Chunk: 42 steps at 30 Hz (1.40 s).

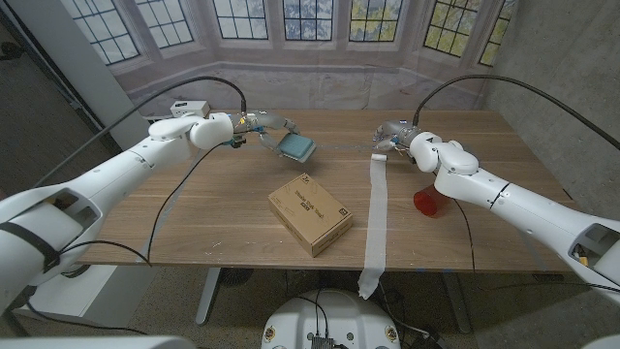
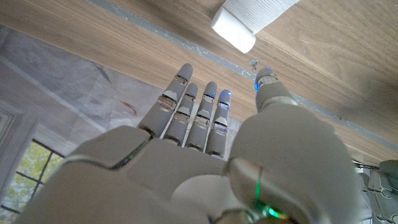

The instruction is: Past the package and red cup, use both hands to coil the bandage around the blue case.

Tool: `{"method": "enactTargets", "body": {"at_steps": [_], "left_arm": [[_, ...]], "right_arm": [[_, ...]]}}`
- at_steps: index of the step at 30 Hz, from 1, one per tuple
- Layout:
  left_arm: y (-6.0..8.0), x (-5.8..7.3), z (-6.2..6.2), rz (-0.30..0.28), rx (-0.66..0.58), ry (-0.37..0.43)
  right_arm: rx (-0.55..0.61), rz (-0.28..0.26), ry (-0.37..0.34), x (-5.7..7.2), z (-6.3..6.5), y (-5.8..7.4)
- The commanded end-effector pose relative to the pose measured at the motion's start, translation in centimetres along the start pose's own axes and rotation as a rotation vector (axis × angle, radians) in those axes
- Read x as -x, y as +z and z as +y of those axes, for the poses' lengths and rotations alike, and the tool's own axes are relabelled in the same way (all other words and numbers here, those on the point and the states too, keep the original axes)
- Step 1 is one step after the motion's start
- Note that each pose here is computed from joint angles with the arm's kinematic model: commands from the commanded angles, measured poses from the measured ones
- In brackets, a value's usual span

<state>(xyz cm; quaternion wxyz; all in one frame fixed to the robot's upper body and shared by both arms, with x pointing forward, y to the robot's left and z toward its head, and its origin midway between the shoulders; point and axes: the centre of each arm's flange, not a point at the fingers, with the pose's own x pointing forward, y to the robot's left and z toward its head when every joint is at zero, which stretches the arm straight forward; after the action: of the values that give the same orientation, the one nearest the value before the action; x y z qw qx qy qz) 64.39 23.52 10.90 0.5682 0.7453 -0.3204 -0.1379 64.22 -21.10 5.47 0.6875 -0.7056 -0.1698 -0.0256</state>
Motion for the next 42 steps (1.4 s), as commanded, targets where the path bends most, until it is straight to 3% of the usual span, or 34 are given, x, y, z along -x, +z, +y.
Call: {"method": "enactTargets", "body": {"at_steps": [1, 25, 42], "left_arm": [[0.0, 0.1, -0.3, 0.005, 0.015, 0.002], [0.5, 0.9, -0.6, 0.023, 0.051, 0.019], [0.5, 1.1, -1.2, 0.038, 0.080, 0.028]], "right_arm": [[0.071, 0.042, 0.023, -0.5, 0.3, -0.1], [0.122, 0.088, 0.030, -1.0, 1.8, -0.6], [0.130, 0.103, 0.041, -2.4, 2.7, -0.8]]}}
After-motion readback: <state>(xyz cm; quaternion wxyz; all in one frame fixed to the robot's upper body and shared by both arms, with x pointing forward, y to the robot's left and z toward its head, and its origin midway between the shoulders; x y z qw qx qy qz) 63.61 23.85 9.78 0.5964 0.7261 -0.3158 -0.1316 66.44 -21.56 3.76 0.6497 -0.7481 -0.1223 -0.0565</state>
